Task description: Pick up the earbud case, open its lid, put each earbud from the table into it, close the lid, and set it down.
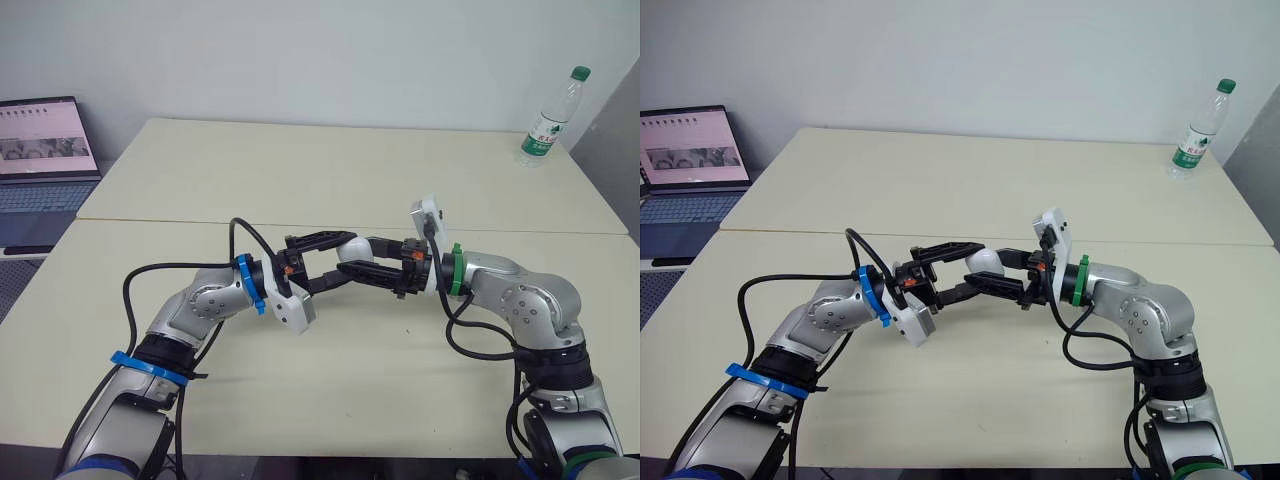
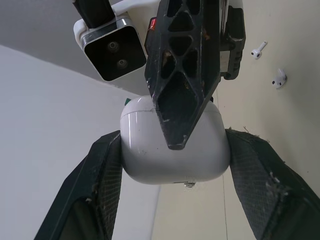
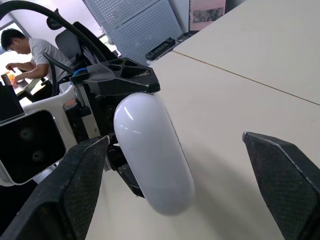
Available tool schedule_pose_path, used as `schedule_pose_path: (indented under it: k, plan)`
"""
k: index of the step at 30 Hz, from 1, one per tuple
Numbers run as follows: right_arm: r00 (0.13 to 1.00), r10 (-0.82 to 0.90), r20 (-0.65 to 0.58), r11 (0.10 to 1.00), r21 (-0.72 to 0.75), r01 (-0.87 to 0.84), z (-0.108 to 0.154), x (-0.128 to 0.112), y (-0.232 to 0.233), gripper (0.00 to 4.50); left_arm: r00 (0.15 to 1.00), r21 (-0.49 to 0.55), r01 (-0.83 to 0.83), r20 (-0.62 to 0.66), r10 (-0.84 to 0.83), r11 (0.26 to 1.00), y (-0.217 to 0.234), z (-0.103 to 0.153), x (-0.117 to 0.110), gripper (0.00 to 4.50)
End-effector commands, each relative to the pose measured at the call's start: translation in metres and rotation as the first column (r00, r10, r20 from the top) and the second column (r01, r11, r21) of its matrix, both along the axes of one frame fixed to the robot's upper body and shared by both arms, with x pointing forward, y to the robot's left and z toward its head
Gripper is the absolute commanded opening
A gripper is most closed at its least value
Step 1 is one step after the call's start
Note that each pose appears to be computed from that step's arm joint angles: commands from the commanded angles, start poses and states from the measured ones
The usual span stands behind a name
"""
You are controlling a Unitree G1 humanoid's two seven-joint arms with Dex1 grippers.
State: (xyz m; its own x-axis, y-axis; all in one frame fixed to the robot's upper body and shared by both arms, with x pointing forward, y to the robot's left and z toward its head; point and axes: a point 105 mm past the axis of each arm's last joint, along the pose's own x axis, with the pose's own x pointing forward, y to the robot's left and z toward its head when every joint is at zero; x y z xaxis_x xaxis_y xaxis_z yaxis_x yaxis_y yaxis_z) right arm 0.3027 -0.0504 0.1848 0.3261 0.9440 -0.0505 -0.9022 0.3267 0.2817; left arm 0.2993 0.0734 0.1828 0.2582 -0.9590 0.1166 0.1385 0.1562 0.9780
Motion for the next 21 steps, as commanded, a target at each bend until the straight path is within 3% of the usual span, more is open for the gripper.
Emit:
schedule_pose_path:
  k: [1, 2, 5, 13, 21]
  plan:
    - [0.998, 0.037, 0.041, 0.999, 0.015, -0.038, 0.0107, -0.0071, 0.0043, 4.5, 0.999, -0.034, 0.014, 0.047, -0.013, 0.999, -0.0014, 0.0135, 0.0003, 2.76]
    - [0.998, 0.042, 0.038, 0.999, 0.008, -0.042, 0.0096, -0.0075, 0.0036, 4.5, 0.999, -0.035, 0.015, 0.048, -0.013, 0.999, -0.0015, 0.0138, 0.0005, 2.76]
    - [0.998, 0.043, 0.043, 0.999, -0.014, -0.042, 0.0071, -0.0067, 0.0017, 3.86, 0.999, -0.035, 0.017, 0.049, -0.015, 0.999, -0.0018, 0.0137, 0.0004, 2.76]
    - [0.998, 0.039, 0.053, 0.999, -0.01, -0.038, 0.01, -0.0039, 0.002, 0.96, 0.998, -0.033, 0.026, 0.049, -0.024, 0.999, -0.0025, 0.0121, -0.0024, 2.76]
    - [0.997, 0.036, 0.065, 0.999, -0.006, -0.036, 0.0125, -0.001, 0.0019, 0.95, 0.999, -0.029, 0.025, 0.039, -0.023, 0.999, -0.0026, 0.0092, -0.0038, 2.76]
